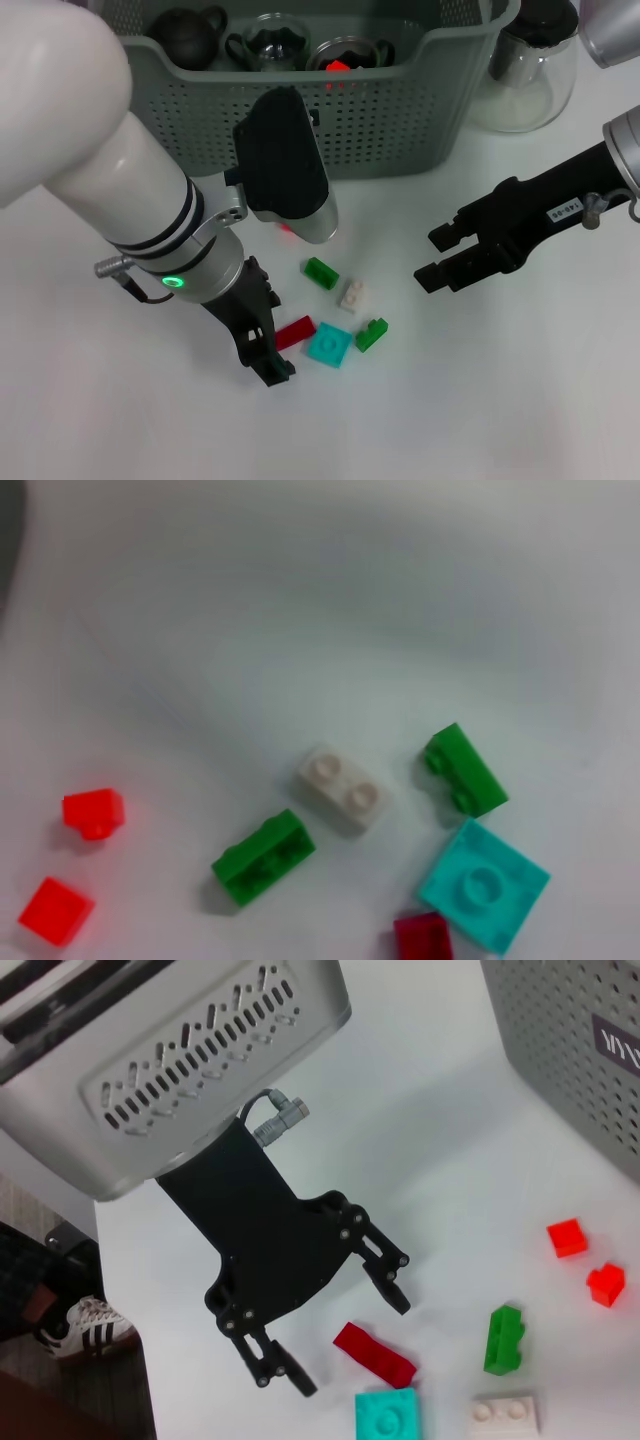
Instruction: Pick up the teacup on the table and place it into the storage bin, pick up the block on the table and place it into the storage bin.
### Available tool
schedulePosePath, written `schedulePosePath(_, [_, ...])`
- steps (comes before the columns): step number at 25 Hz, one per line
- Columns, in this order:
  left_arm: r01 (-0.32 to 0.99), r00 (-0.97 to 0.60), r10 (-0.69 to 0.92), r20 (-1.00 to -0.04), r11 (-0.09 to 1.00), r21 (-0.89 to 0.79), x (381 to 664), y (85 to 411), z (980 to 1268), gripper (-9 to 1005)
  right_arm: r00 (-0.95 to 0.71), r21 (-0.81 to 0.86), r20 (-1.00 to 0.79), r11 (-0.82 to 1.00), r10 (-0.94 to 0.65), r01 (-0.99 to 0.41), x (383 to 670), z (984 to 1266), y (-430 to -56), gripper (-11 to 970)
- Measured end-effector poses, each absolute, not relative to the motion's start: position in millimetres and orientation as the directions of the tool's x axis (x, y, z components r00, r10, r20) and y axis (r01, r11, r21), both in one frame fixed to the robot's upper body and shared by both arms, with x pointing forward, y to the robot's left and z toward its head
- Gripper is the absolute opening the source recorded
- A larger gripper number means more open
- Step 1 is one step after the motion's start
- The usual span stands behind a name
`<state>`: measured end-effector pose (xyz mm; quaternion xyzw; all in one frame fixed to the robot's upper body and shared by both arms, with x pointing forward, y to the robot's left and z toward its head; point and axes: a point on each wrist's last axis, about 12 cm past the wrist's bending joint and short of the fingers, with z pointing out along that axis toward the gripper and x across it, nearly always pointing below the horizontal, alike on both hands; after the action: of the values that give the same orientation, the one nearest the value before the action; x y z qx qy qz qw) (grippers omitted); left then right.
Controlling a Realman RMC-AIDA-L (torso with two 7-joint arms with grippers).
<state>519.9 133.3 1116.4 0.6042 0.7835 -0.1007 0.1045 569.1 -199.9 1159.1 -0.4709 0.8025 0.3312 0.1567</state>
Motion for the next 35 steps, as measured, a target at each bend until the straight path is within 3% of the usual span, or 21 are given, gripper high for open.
schedulePosePath(6, [0.971, -0.235, 0.934, -0.268, 0.241, -0.012, 519.3, 132.9, 1113.7, 773, -0.508, 0.382, -0.565, 0.339, -0.651, -0.86, 569.5, 1159.0, -199.8, 683])
schedulePosePath(12, [0.973, -0.222, 0.939, -0.263, 0.229, -0.001, 518.4, 130.4, 1111.0, 527, -0.511, 0.383, -0.564, 0.342, -0.649, -0.858, 570.0, 1157.8, -199.4, 686])
schedulePosePath(28, [0.973, -0.222, 0.941, -0.255, 0.231, 0.007, 517.9, 129.6, 1107.0, 442, -0.515, 0.39, -0.563, 0.341, -0.646, -0.855, 569.5, 1153.8, -198.0, 684])
schedulePosePath(35, [0.968, -0.239, 0.936, -0.259, 0.251, 0.012, 519.1, 129.2, 1107.0, 213, -0.516, 0.385, -0.557, 0.348, -0.651, -0.855, 569.8, 1152.9, -198.8, 685])
